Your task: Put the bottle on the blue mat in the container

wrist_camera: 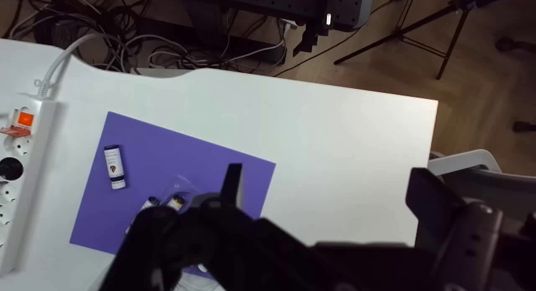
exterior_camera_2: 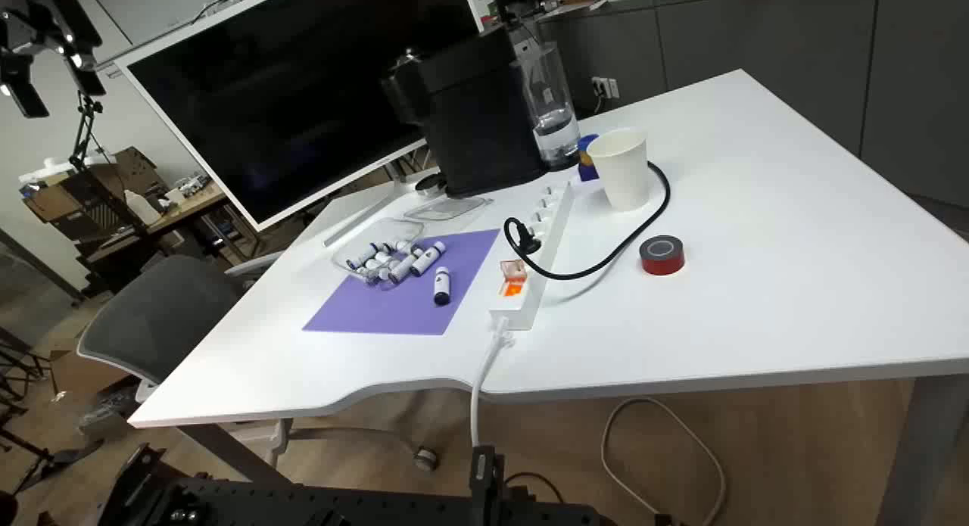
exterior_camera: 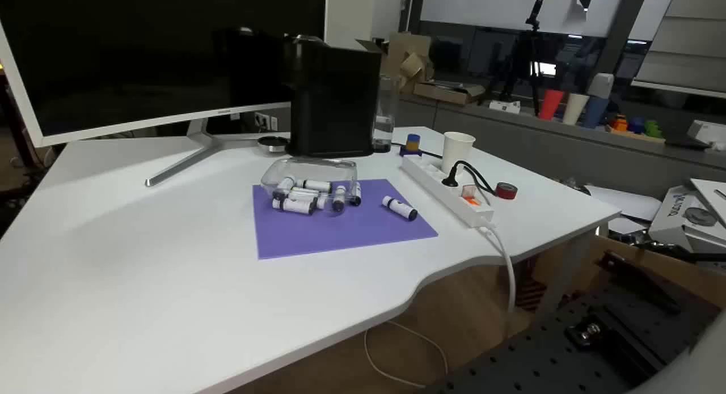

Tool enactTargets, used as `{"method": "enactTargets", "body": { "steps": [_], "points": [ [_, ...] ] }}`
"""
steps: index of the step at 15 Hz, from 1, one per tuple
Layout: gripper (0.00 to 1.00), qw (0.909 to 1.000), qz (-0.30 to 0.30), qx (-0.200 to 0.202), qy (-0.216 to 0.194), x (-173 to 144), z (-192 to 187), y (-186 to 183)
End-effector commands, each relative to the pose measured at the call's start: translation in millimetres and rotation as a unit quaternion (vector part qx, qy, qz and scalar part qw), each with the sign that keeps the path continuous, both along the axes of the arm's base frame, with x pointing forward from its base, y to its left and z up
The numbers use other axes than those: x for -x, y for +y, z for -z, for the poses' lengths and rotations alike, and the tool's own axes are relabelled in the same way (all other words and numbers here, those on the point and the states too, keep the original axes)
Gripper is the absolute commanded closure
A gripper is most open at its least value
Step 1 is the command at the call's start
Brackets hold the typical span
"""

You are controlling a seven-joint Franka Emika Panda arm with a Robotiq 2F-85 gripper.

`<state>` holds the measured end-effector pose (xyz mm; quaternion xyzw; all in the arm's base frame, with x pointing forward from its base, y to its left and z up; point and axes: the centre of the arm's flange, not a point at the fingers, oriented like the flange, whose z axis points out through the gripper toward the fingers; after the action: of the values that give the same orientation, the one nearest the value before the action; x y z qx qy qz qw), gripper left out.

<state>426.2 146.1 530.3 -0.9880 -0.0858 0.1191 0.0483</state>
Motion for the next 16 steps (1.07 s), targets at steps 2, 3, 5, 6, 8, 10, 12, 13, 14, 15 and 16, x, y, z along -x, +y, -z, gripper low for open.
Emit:
{"method": "enactTargets", "body": {
  "steps": [2, 3, 5, 6, 8, 10, 12, 13, 14, 15, 16],
  "points": [
    [0.0, 1.0, 0.0, 0.0, 0.0, -0.4, 0.2, 0.1],
    [0.0, 1.0, 0.0, 0.0, 0.0, -0.4, 0.2, 0.1],
    [0.0, 1.0, 0.0, 0.0, -0.001, -0.4, 0.2, 0.1],
    [0.0, 1.0, 0.0, 0.0, -0.001, -0.4, 0.1, 0.1],
    [0.0, 1.0, 0.0, 0.0, -0.001, -0.4, 0.2, 0.1],
    [0.0, 1.0, 0.0, 0.0, -0.001, -0.4, 0.1, 0.1],
    [0.0, 0.9994, 0.007, 0.016, -0.03, -2.6, 1.2, -1.5],
    [0.0, 0.9977, 0.019, 0.037, -0.052, -7.4, 3.8, -5.7],
    [0.0, 0.995, 0.025, 0.058, -0.078, -14.8, 8.0, -13.0],
    [0.0, 0.9916, 0.026, 0.076, -0.102, -21.2, 12.2, -20.4],
    [0.0, 0.9873, 0.025, 0.094, -0.126, -28.4, 18.9, -31.7]
  ]
}}
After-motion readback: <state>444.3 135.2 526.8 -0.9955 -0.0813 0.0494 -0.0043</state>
